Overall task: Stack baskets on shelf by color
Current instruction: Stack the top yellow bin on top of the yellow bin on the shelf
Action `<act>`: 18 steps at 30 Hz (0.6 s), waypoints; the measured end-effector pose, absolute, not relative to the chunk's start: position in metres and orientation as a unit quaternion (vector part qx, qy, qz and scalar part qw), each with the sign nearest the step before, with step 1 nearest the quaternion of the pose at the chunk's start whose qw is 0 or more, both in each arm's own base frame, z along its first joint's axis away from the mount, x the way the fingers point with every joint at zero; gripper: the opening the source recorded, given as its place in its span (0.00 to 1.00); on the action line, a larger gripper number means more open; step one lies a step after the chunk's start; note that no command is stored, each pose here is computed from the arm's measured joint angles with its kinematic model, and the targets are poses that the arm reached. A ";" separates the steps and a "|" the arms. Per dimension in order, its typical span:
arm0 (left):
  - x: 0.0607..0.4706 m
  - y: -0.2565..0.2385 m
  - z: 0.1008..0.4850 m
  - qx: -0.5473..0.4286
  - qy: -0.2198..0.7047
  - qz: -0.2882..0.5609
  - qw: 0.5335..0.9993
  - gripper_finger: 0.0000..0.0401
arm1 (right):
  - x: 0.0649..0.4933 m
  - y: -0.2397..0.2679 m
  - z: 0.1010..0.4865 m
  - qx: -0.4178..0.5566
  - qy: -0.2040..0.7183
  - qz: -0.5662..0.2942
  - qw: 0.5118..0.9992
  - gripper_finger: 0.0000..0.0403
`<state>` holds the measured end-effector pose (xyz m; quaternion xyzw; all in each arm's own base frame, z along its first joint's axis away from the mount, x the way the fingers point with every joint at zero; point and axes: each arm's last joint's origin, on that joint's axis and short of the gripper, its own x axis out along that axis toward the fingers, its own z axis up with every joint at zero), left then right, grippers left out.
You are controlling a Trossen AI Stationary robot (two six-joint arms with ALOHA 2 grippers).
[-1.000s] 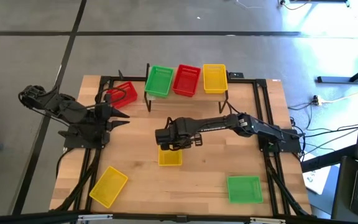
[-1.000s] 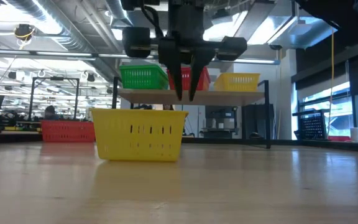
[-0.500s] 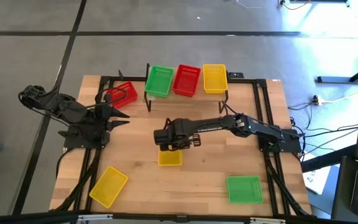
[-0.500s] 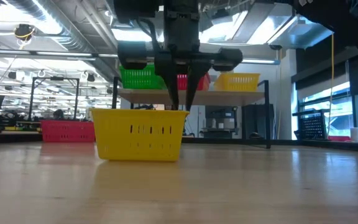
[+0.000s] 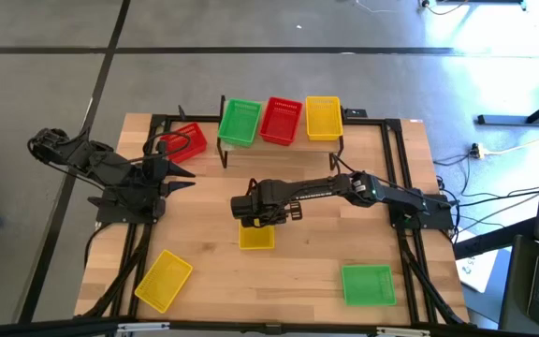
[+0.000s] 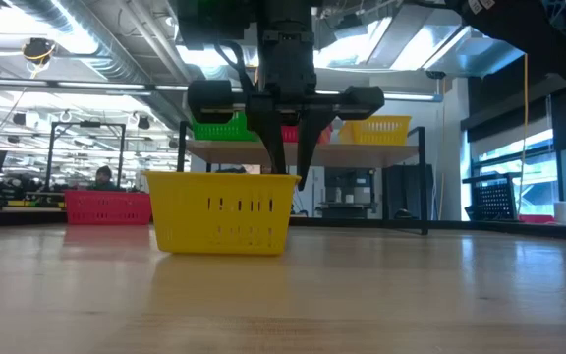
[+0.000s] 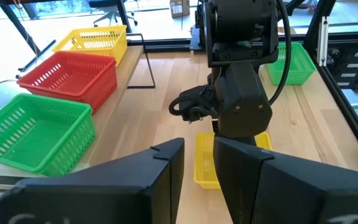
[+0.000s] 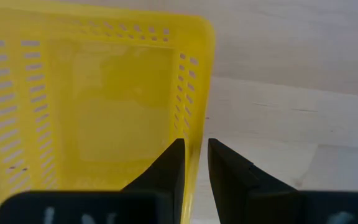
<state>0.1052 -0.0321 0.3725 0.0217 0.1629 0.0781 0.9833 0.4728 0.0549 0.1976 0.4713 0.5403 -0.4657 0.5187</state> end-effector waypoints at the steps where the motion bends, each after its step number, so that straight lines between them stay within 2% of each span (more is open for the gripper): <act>1: 0.105 -0.032 0.373 0.022 0.163 0.078 0.983 0.19 | 0.473 0.055 0.198 0.471 0.540 -0.466 0.519 0.17; 18: 0.105 -0.032 0.372 0.022 0.163 0.078 0.983 0.19 | 0.475 0.054 0.198 0.471 0.530 -0.466 0.529 0.17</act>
